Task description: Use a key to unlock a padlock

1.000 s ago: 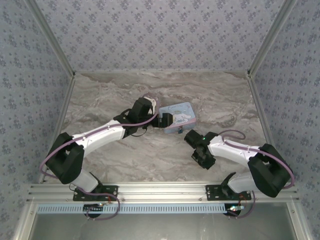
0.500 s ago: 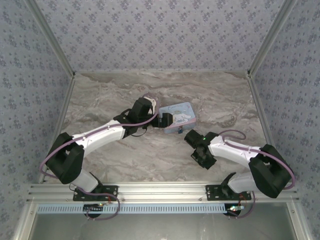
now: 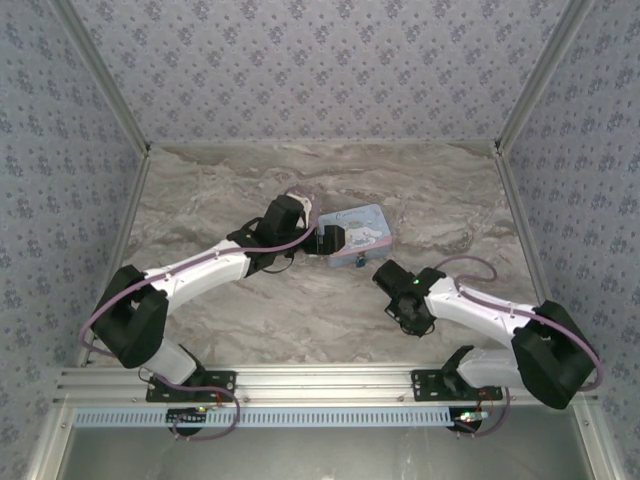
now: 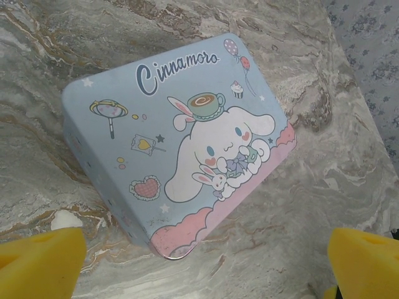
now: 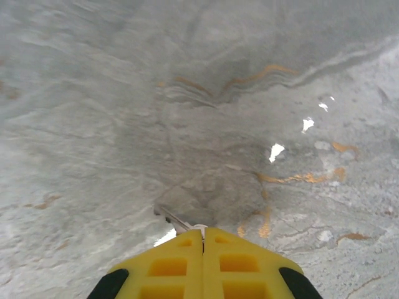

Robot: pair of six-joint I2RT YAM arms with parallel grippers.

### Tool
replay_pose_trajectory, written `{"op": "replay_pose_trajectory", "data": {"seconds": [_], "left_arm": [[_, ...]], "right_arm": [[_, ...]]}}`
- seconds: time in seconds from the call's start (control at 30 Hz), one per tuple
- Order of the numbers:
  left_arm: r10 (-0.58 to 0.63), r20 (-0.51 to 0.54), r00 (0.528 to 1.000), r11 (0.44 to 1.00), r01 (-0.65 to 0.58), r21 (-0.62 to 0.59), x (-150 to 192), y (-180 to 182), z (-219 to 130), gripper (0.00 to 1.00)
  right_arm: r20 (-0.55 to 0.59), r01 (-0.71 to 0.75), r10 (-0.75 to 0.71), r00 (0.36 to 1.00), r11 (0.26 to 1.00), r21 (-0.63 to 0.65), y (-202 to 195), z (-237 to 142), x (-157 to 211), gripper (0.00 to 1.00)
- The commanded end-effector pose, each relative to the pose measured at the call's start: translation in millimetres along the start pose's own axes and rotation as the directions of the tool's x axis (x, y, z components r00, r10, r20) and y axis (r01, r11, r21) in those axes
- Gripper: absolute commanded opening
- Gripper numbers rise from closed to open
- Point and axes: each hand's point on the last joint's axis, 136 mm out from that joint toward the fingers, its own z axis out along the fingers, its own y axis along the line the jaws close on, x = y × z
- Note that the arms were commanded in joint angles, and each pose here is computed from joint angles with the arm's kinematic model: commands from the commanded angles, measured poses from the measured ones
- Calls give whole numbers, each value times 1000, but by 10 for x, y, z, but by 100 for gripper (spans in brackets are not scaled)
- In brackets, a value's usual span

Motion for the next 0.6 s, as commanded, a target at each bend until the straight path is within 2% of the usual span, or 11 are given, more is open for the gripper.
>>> {"op": "replay_pose_trajectory", "data": {"seconds": [0.0,0.23,0.43,0.57], "left_arm": [[-9,37,999,1000,9,15,-92,-77,-135,99],[-51,56,997,998,49,31,-131,-104,-201,99],[-130,82,988,987,121,110,-196,-183,-297,99],[-245,88,966,959,228,167,-240,-222,-355,99]], "right_arm": [[85,85,-80,993,995,-52,75,-93,-134,0],[213,258,-207,955,933,-251,395,-367,-267,0],[345,403,-264,901,805,-436,697,-741,-332,0],[427,479,-266,864,691,-541,874,-1053,-368,0]]}}
